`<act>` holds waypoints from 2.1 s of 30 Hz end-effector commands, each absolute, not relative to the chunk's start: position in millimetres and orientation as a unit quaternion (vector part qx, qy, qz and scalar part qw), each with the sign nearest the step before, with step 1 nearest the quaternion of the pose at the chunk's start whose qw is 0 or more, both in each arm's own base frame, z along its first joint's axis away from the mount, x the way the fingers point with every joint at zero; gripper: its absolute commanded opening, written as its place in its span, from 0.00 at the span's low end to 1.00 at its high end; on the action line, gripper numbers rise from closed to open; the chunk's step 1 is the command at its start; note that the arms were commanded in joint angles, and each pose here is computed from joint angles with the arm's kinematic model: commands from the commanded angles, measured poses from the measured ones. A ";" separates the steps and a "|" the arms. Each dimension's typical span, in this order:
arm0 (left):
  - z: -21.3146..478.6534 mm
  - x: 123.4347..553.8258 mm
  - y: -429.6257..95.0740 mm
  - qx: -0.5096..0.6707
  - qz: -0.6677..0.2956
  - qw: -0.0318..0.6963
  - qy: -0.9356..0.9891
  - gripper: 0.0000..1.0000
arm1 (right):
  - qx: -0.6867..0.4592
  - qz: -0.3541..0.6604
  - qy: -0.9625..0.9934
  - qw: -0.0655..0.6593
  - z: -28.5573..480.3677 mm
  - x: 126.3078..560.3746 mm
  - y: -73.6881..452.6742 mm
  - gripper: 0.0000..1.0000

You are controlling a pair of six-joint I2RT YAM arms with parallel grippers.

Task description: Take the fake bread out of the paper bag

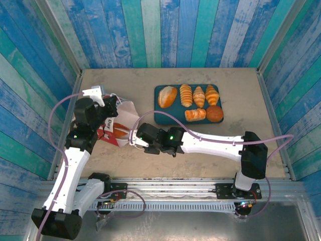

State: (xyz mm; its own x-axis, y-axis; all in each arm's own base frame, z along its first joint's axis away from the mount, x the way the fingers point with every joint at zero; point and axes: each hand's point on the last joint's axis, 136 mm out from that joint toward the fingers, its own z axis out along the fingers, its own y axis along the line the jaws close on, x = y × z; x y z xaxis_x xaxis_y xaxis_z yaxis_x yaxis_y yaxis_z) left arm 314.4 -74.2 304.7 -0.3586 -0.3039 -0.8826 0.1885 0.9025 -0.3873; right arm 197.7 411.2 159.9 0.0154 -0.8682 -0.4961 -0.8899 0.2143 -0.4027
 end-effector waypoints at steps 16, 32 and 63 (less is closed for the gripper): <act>320.1 299.5 -76.4 0.002 -0.206 0.573 0.793 0.00 | -0.630 0.074 0.728 0.260 154.8 241.1 406.9 0.45; 317.5 301.6 -77.6 0.007 -0.205 0.574 0.793 0.00 | -0.625 0.096 0.740 0.228 131.0 249.9 427.8 0.43; 302.7 302.4 -81.0 0.008 -0.215 0.563 0.798 0.00 | -0.661 0.032 0.742 0.108 15.5 252.2 408.1 0.81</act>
State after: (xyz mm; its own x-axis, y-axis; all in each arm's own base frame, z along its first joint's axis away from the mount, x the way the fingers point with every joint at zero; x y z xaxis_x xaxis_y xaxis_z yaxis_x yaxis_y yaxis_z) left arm 301.6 -78.0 289.6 -0.4119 -0.2243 -0.8832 0.2211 0.9157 -0.3357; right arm 252.0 409.7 22.7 -0.1165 -0.9625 -0.2448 -0.9859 0.1418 -0.0886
